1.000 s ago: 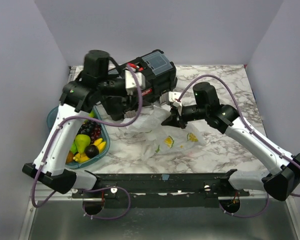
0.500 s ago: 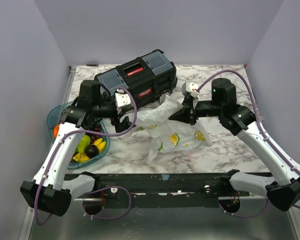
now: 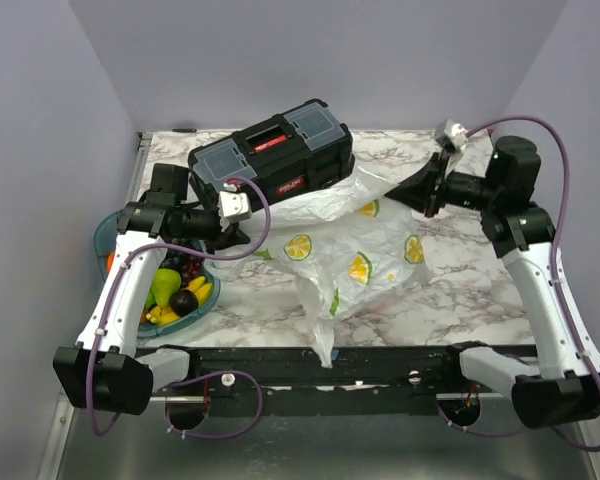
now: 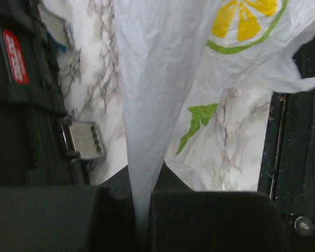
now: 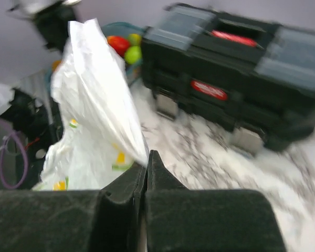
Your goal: Place the fake fruits into the plastic bag and tie a complex knot
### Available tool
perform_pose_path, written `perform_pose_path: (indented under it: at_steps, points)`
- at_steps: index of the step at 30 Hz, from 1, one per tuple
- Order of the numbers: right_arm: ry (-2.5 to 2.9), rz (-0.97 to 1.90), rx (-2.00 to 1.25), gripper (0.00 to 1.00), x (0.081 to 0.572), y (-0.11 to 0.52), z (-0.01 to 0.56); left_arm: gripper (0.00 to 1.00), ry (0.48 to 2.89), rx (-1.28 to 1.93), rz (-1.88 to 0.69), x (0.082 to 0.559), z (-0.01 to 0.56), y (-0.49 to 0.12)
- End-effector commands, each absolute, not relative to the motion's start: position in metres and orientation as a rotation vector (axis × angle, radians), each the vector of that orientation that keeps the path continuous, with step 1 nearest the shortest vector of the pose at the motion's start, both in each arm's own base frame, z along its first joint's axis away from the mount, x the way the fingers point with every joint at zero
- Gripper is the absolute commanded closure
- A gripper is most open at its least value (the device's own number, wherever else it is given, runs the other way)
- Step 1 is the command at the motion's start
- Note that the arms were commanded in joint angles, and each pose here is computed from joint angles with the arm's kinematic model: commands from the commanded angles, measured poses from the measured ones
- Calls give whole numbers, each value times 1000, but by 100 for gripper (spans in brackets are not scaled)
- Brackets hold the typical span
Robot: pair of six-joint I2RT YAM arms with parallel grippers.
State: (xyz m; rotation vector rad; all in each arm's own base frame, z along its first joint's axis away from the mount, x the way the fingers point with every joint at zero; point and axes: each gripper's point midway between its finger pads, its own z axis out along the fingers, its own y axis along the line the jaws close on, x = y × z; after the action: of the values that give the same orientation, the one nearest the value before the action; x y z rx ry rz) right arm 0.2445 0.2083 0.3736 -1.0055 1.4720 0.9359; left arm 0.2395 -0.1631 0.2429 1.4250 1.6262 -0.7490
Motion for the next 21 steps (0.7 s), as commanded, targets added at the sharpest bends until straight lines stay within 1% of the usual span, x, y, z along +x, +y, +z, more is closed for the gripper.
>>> perform_pose_path:
  at_steps: [1, 4, 7, 8, 10, 11, 12, 13, 14, 15, 17, 18, 19, 20, 21]
  points:
    - [1712, 1047, -712, 99, 289, 152, 338, 100, 1753, 1375, -740, 235, 236, -140]
    - [1834, 1085, -656, 99, 296, 145, 298, 100, 1766, 1318, -783, 249, 254, -162]
    - [1905, 1066, -602, 99, 301, 141, 273, 100, 1812, 1342, -763, 262, 258, -201]
    - [1932, 1052, -602, 99, 302, 138, 265, 100, 1827, 1347, -763, 267, 262, -214]
    - [1979, 978, -617, 99, 308, 131, 249, 97, 1886, 1349, -798, 280, 263, -233]
    - [2025, 905, -598, 99, 316, 122, 239, 97, 1954, 1328, -800, 292, 258, -237]
    - [2069, 844, -572, 96, 322, 114, 230, 97, 2012, 1296, -787, 305, 259, -240]
    - [2114, 778, -543, 90, 329, 103, 220, 98, 2099, 1264, -767, 322, 249, -242]
    - [2158, 722, -523, 89, 334, 94, 211, 100, 2166, 1244, -753, 334, 244, -242]
    - [2207, 653, -485, 89, 342, 81, 200, 100, 2212, 1238, -748, 342, 241, -242]
    - [2272, 549, -404, 83, 359, 53, 186, 100, 2270, 1234, -755, 351, 238, -246]
    - [2293, 522, -356, 77, 368, 36, 181, 97, 2280, 1230, -751, 355, 239, -247]
    - [2306, 498, -319, 69, 376, 22, 178, 92, 2284, 1218, -739, 358, 240, -247]
    - [2332, 469, -275, 63, 384, 4, 173, 82, 2279, 1206, -714, 363, 242, -246]
    - [2339, 455, -237, 53, 391, -11, 174, 73, 2269, 1189, -674, 369, 245, -243]
